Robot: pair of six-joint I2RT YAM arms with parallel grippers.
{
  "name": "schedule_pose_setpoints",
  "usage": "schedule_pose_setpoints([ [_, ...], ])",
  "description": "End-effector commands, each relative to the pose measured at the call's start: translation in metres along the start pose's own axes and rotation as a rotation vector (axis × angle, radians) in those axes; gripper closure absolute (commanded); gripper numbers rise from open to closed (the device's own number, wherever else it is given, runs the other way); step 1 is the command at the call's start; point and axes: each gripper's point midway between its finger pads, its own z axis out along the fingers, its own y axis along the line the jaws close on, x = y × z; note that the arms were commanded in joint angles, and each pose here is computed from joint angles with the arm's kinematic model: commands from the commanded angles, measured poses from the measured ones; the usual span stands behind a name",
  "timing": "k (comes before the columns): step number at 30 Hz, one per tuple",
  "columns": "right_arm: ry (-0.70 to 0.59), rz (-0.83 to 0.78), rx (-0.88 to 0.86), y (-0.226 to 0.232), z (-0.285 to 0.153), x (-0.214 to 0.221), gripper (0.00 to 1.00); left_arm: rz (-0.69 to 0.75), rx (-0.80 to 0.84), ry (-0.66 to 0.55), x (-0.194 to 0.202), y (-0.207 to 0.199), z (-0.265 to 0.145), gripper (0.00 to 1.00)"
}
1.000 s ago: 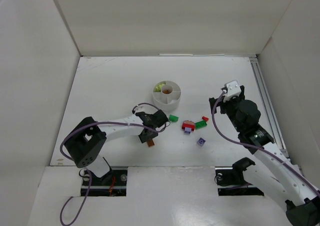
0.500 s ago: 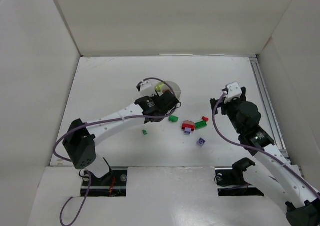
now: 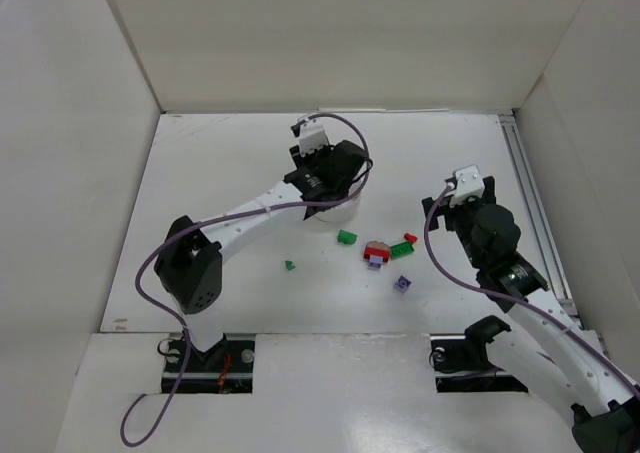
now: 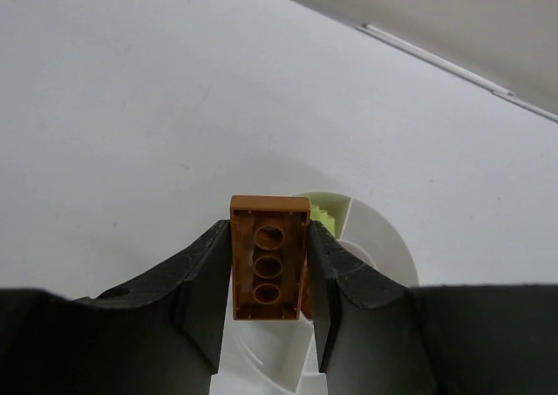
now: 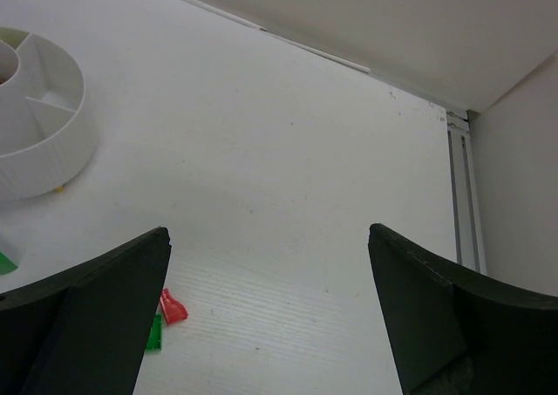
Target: Sort the legos into containers by color
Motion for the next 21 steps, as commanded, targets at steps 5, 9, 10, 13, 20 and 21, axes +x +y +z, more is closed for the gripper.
schedule_pose_setpoints([
  [5, 0.012, 0.0, 0.077, -0.016, -0.003, 0.002, 0.0, -0.023, 0.076, -0.131, -0.037, -0.033, 0.006, 0.77],
  [9, 0.015, 0.0, 0.086, -0.018, -0.006, 0.003, 0.0, -0.015, 0.109, -0.12, -0.028, -0.046, 0.011, 0.75],
  [10, 0.006, 0.003, 0.088, -0.019, -0.007, 0.0, 0.0, -0.006, 0.116, -0.109, -0.023, -0.048, 0.013, 0.75],
  [13, 0.006, 0.003, 0.088, -0.019, -0.007, 0.0, 0.0, -0.005, 0.126, -0.102, -0.016, -0.058, 0.018, 0.75],
  [20, 0.009, 0.003, 0.097, -0.021, -0.009, 0.001, 0.0, 0.0, 0.144, -0.073, 0.0, -0.069, 0.025, 0.75],
  [21, 0.009, 0.003, 0.097, -0.021, -0.009, 0.001, 0.0, -0.008, 0.14, -0.067, 0.002, -0.068, 0.025, 0.75],
])
